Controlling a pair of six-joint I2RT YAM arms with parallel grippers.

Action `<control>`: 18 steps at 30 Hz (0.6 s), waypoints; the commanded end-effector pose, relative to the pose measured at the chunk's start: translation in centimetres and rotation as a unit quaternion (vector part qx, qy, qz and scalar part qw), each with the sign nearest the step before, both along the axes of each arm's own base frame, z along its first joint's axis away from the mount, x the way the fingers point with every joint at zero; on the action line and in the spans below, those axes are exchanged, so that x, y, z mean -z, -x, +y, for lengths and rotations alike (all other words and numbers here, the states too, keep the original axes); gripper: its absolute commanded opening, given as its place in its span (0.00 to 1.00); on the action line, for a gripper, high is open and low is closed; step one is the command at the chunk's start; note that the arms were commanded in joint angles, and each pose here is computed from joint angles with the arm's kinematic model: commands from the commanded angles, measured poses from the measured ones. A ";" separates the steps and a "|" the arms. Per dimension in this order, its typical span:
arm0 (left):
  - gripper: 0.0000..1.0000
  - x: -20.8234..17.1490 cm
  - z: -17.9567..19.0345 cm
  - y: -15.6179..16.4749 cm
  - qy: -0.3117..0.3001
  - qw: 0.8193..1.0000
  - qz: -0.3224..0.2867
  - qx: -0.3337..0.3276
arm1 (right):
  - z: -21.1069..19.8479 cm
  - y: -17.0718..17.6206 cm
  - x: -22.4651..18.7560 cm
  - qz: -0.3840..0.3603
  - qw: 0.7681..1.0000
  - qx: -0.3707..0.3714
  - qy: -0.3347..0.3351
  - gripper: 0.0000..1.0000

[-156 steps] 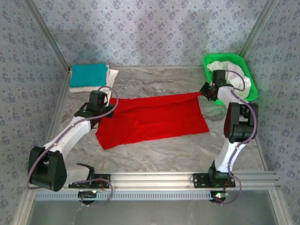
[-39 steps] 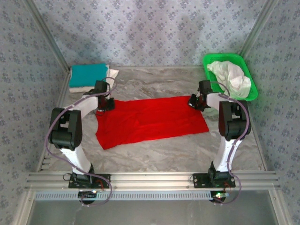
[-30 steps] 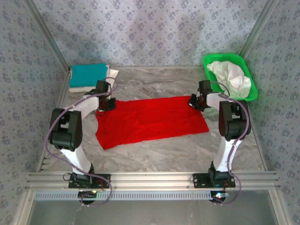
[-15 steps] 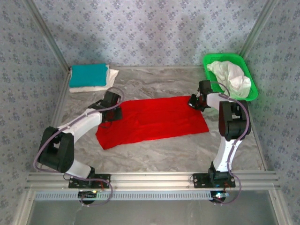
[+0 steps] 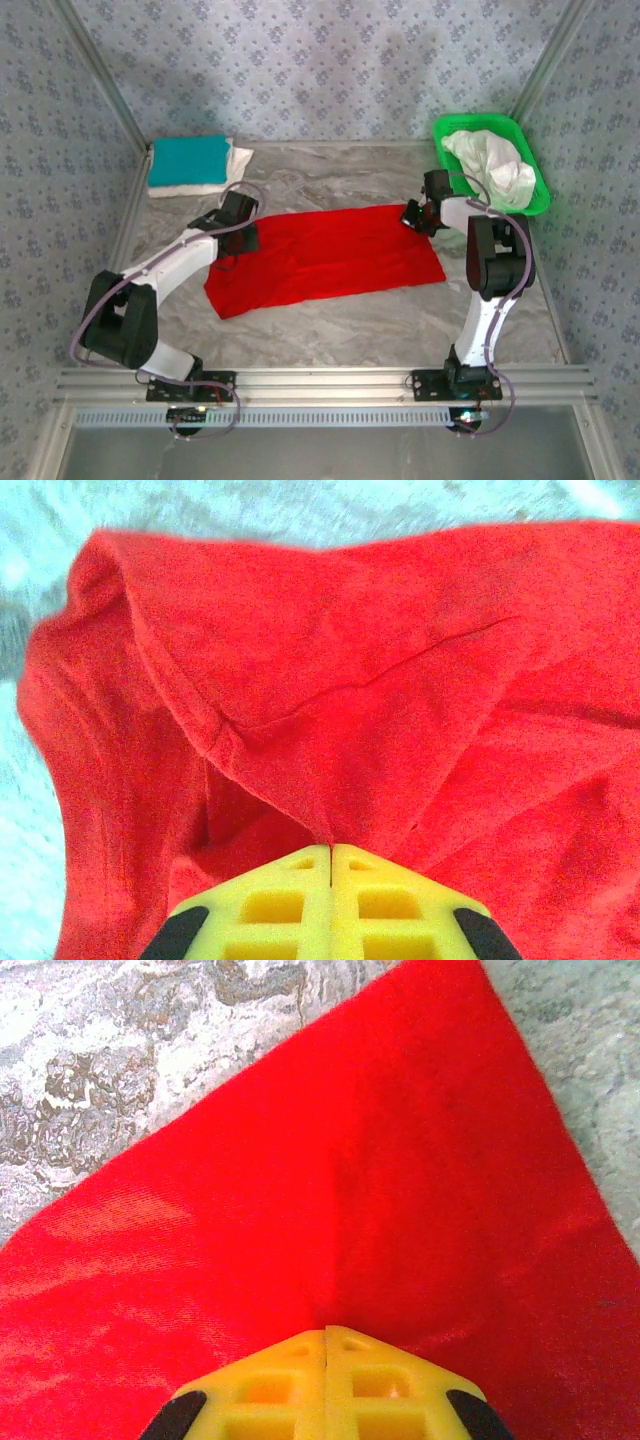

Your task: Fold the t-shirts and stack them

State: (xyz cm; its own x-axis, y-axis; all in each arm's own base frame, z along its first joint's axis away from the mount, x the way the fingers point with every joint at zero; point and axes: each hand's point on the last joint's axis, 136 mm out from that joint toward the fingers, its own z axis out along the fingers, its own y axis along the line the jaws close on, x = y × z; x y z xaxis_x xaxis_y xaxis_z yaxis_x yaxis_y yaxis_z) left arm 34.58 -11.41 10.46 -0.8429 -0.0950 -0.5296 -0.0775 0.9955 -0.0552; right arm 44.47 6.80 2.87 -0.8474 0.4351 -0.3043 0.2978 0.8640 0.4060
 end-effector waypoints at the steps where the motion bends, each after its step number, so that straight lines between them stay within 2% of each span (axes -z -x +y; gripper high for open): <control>1: 0.00 -1.9 0.2 -2.8 -0.027 0.999 -0.026 0.014 | 0.6 0.0 -0.3 0.002 1.000 -0.010 -0.006 0.00; 7: 0.00 -1.7 1.2 -6.5 -0.038 0.999 -0.025 0.015 | 0.6 0.0 -0.6 0.000 1.000 -0.011 -0.008 0.00; 9: 0.00 -2.0 1.0 -7.0 -0.047 0.998 -0.025 0.025 | 0.6 -0.1 -0.7 -0.002 1.000 -0.012 -0.007 0.00; 14: 0.01 -1.0 2.7 -7.3 -0.045 0.999 -0.007 -0.002 | 0.7 -0.2 -0.8 -0.004 1.000 -0.015 -0.011 0.00; 16: 0.24 -0.6 4.2 -6.9 -0.061 0.998 -0.002 -0.030 | 0.8 -0.2 -0.8 -0.002 1.000 -0.017 -0.013 0.00; 18: 0.22 -0.6 5.2 -6.6 -0.073 0.996 -0.006 -0.046 | 0.9 -0.2 -0.9 -0.004 1.000 -0.019 -0.013 0.00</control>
State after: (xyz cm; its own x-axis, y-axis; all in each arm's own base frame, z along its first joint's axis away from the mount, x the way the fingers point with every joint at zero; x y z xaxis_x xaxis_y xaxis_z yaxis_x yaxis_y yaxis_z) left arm 41.57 -7.98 10.98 -0.8307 -0.0740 -0.5518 -0.1145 0.9926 0.0393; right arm 44.40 7.22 2.93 -0.8528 0.4308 -0.2951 0.2890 0.8601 0.4204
